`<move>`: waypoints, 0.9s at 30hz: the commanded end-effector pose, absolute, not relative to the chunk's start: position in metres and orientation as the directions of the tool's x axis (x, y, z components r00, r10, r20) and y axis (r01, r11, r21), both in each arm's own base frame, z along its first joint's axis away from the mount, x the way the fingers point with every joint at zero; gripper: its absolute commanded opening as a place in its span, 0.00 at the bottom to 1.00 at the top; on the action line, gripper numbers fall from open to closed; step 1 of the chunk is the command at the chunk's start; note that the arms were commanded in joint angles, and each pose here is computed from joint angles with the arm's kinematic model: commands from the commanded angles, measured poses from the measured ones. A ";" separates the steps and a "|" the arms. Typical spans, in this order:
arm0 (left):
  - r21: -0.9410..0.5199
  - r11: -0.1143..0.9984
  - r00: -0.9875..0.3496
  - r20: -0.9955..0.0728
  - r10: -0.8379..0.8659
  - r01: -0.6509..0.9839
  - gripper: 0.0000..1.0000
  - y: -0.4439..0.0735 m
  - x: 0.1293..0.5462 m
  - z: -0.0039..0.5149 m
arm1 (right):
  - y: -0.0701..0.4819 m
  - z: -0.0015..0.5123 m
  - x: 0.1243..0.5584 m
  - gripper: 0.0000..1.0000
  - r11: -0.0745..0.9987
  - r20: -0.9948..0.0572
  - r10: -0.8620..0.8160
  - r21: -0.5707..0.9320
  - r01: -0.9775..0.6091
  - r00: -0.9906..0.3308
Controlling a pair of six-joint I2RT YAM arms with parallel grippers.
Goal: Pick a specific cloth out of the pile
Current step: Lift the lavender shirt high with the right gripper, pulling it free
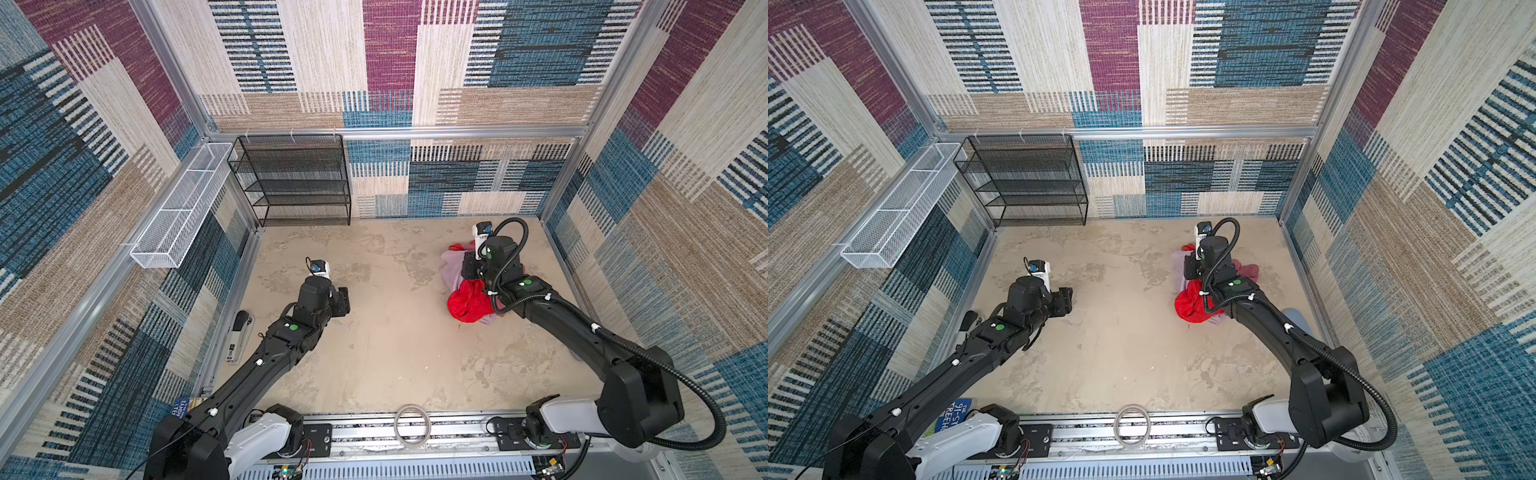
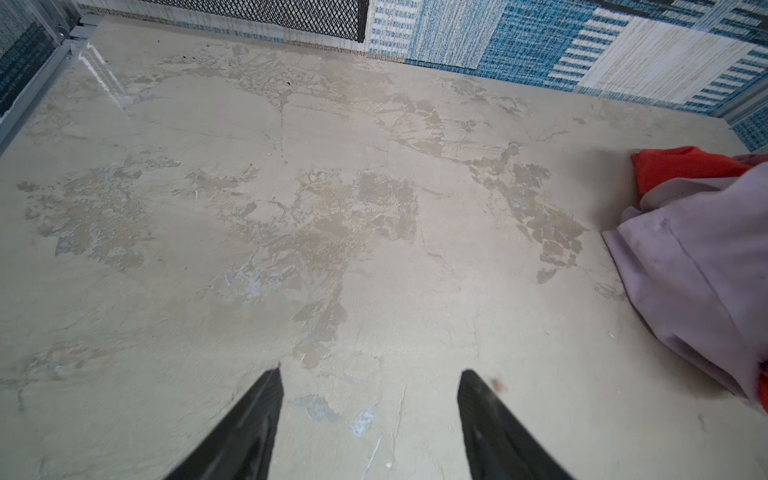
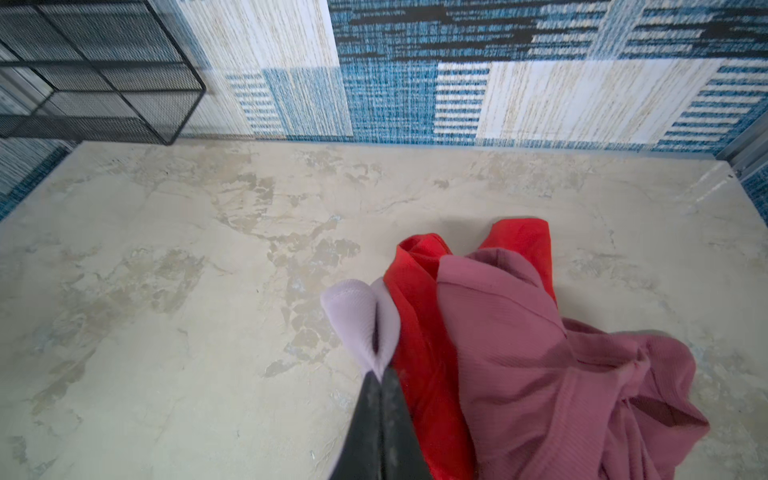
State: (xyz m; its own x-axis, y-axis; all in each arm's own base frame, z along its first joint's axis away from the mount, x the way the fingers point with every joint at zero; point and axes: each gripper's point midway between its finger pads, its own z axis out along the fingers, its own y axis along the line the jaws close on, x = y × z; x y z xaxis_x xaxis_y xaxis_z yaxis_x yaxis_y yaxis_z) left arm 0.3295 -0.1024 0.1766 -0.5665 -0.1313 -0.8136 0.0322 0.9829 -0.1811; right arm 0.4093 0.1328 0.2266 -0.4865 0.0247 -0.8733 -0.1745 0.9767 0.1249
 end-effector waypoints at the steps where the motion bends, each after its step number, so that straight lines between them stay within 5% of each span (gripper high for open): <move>1: -0.173 0.984 -0.565 -0.816 -0.120 0.042 0.70 -0.102 0.327 0.181 | 0.141 0.258 0.415 0.00 0.959 -0.906 0.069 0.176 -0.222 -0.417; 27: -0.183 0.982 -0.548 -0.827 -0.126 0.049 0.70 -0.099 0.320 0.197 | 0.160 0.375 0.432 0.00 0.901 -0.961 0.142 0.224 -0.372 -0.236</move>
